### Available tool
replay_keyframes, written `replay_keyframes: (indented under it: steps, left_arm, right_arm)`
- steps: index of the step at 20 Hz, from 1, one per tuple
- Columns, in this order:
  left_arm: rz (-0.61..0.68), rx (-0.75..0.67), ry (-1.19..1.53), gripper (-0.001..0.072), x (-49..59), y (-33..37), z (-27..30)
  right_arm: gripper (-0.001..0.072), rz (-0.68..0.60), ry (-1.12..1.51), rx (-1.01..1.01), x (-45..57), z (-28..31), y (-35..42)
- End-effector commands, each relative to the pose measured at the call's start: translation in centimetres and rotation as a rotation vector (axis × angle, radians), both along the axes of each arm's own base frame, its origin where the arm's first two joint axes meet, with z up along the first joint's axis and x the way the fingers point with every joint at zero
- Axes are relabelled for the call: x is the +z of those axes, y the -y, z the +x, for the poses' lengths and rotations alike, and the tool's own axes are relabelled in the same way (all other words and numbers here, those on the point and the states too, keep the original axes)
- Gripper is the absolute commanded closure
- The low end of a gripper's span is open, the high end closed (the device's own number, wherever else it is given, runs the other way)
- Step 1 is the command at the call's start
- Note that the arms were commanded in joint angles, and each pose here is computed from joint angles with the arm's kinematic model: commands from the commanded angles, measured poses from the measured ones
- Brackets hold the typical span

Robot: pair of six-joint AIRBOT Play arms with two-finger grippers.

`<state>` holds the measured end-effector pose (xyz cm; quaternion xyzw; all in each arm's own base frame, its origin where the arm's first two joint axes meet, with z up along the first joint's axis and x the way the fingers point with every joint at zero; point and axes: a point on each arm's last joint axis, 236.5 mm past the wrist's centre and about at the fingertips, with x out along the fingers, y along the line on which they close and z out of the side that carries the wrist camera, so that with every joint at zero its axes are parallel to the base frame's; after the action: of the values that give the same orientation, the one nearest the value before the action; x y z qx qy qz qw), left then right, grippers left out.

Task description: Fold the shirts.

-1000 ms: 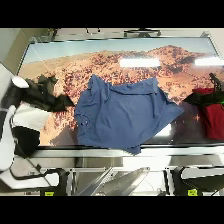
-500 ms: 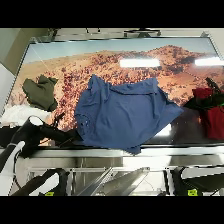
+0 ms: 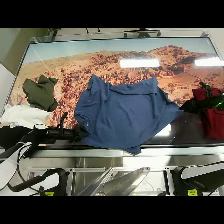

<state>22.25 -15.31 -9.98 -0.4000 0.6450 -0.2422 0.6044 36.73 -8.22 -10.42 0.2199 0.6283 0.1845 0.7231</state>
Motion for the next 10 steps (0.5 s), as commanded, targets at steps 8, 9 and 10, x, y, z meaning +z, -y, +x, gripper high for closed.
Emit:
replay_keyframes:
  steps: [8,9,10]
  left_arm:
    - [-0.446,-0.011,0.220,0.0686,11.9,3.4,5.6]
    - [-0.489,-0.012,0.299,0.0686,15.0,3.3,7.1]
    - [-0.517,-0.016,0.367,0.0686,18.1,3.1,8.3]
  right_arm:
    - [0.0696,0.203,-0.052,0.118,2.6,0.1,-8.1]
    - [0.0696,0.258,0.004,0.114,5.3,0.9,-9.1]
    - [0.0696,0.306,0.081,0.113,8.9,1.8,-9.9]
